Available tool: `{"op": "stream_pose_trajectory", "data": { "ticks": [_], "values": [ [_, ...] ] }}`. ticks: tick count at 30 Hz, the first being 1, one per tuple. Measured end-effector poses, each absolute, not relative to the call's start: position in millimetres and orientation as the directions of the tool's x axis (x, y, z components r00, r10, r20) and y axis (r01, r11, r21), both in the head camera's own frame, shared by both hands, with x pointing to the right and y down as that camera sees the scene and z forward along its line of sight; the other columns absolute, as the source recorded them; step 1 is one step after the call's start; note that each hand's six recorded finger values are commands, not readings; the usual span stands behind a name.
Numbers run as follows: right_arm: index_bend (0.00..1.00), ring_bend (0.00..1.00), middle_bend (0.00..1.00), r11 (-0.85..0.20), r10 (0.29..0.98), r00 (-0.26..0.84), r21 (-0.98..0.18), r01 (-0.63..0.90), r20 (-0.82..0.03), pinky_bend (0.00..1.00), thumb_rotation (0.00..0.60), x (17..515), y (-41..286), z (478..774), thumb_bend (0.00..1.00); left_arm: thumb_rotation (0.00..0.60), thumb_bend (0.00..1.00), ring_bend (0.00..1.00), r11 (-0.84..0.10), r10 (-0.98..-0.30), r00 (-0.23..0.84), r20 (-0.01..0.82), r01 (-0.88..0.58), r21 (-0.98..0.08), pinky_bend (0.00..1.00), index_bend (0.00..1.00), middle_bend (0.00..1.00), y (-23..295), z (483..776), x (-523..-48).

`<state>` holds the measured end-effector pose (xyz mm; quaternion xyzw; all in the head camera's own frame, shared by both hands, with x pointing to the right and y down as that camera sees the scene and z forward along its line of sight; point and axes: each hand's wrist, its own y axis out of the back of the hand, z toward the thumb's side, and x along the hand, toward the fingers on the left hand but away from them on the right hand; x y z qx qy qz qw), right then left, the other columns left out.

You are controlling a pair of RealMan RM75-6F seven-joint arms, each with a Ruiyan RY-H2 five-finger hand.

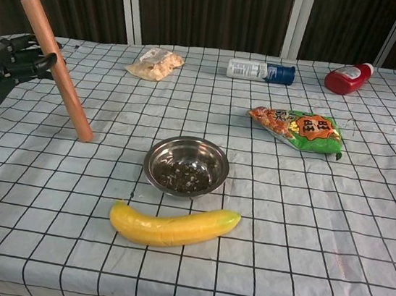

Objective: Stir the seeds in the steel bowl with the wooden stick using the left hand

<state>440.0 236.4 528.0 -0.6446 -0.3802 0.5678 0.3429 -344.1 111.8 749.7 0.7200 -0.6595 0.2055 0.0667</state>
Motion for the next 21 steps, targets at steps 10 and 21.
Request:
{"op": "stream_pose_trajectory", "data": {
  "ticks": [10, 21],
  "values": [
    [0.0, 0.0, 0.0, -0.473, 0.881, 0.063, -0.875, 0.103, -0.469, 0.0, 0.6, 440.8, 235.8, 527.4, 0.45, 0.6, 0.36, 0.3, -0.137, -0.919, 0.068, 0.388, -0.979, -0.154, 0.35, 0.4, 0.49, 112.6, 750.0, -346.3],
    [0.0, 0.0, 0.0, -0.475, 0.88, 0.064, -0.874, 0.104, -0.471, 0.0, 0.6, 440.5, 235.8, 527.7, 0.45, 0.6, 0.31, 0.26, -0.174, -0.928, 0.104, 0.357, -0.97, -0.169, 0.31, 0.33, 0.45, 116.5, 748.4, -346.2]
  ]
}}
